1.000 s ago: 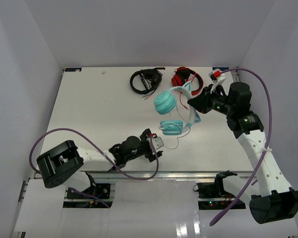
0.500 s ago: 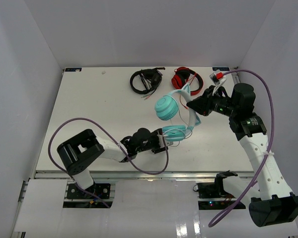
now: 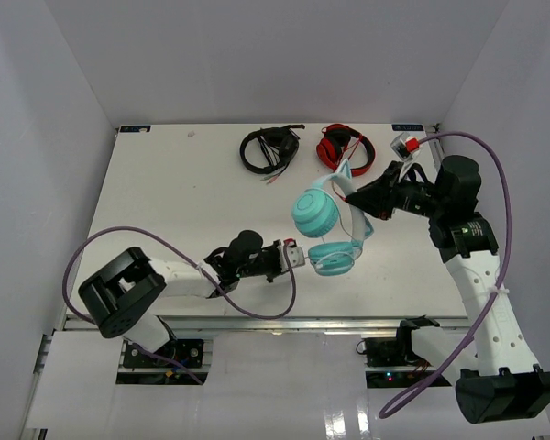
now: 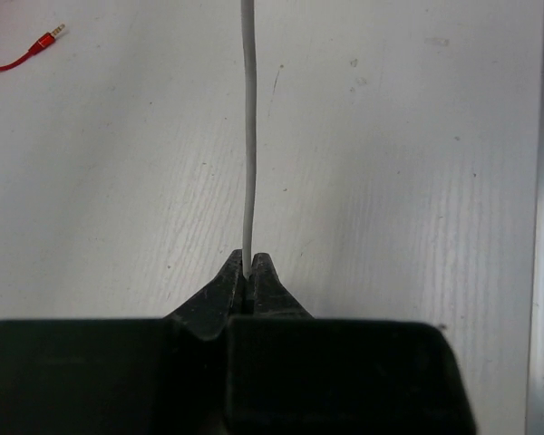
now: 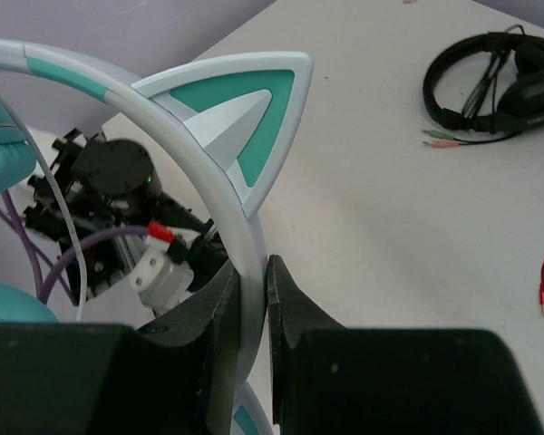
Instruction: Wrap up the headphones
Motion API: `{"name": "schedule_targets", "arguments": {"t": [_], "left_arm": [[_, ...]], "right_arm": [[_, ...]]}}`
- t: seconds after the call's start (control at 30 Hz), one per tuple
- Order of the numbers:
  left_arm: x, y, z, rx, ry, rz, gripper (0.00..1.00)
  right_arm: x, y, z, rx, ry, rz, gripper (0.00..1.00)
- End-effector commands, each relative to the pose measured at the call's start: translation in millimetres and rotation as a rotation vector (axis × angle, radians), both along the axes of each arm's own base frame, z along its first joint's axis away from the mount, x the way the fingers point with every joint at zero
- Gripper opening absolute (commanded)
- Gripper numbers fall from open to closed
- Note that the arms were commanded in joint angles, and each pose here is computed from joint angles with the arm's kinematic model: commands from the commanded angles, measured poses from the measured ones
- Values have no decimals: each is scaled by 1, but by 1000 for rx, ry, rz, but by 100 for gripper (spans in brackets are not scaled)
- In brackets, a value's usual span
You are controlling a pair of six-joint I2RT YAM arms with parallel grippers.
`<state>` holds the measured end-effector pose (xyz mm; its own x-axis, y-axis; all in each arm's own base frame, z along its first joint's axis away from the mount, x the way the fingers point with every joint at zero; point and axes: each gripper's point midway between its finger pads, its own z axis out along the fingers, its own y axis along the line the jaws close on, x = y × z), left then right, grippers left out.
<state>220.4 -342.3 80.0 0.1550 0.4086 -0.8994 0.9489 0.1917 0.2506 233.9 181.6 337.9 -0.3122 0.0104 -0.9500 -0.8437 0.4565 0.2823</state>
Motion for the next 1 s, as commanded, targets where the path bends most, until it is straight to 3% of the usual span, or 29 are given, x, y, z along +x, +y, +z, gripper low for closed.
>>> {"name": "schedule_targets", "arguments": {"t": [0.0, 0.17, 0.47, 0.67, 0.73, 0.97], "left_arm": [[-23, 11, 27, -6, 151, -154, 0], [-15, 34, 65, -31, 244, -161, 0], [-7, 33, 128, -38, 536, -52, 0], [-6, 10, 181, -123, 729, -65, 0], [-9, 1, 185, -130, 860, -69, 0], [-7, -31, 187, -132, 1099, -20, 3]], "right_arm": [[-45, 4, 13, -52, -173, 182, 8], [-13, -36, -28, -354, -295, -53, 8], [40, -99, -61, -655, -436, -398, 8], [56, -107, -63, -739, -485, -501, 8], [58, -105, -67, -760, -499, -516, 8], [79, -106, -65, -773, -501, -661, 8]]}}
